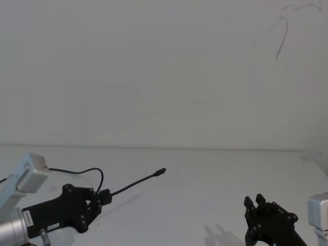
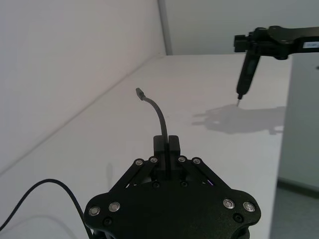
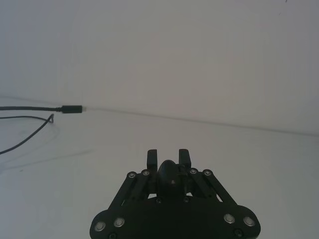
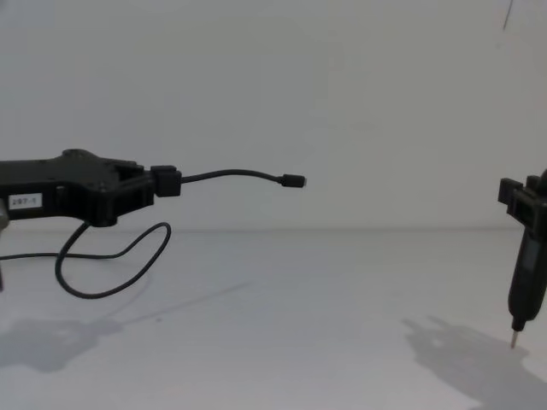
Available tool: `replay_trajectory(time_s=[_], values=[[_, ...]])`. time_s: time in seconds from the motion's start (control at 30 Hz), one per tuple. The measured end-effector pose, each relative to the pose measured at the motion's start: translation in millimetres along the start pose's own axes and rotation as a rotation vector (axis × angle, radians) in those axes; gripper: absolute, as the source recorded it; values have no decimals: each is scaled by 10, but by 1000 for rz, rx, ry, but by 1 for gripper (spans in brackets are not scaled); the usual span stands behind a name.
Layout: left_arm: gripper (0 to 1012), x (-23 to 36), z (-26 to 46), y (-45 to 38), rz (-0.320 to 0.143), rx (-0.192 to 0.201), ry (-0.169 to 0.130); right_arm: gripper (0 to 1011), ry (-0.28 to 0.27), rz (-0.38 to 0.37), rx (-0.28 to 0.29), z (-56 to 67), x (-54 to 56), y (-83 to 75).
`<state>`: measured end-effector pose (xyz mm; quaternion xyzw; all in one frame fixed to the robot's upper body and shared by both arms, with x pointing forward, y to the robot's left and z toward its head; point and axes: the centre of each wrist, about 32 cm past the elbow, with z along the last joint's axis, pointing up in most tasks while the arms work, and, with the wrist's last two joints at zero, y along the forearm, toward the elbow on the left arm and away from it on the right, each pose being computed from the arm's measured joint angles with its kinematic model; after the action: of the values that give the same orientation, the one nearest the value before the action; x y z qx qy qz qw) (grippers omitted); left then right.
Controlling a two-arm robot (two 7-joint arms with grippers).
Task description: Pick up the data cable with the one hand.
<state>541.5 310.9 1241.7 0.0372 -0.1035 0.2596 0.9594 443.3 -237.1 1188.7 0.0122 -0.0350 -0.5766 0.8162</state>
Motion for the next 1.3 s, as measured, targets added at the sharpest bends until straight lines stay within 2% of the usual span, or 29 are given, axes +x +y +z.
replay_trajectory(time_s=[0.17, 0.43, 0.87, 1.13, 1.3], values=[[43, 5, 0, 90, -27, 6, 19, 251, 0, 0, 0, 0, 0, 0], [43, 22, -37, 118, -74, 11, 43, 251, 0, 0, 0, 0, 0, 0], [43, 77, -169, -24, -193, 4, 85, 251, 0, 0, 0, 0, 0, 0], [43, 93, -214, -82, -233, -7, 102, 251, 4, 1, 4, 10, -8, 3], [43, 99, -230, -110, -252, -12, 108, 251, 30, 12, 22, 53, -25, 19]])
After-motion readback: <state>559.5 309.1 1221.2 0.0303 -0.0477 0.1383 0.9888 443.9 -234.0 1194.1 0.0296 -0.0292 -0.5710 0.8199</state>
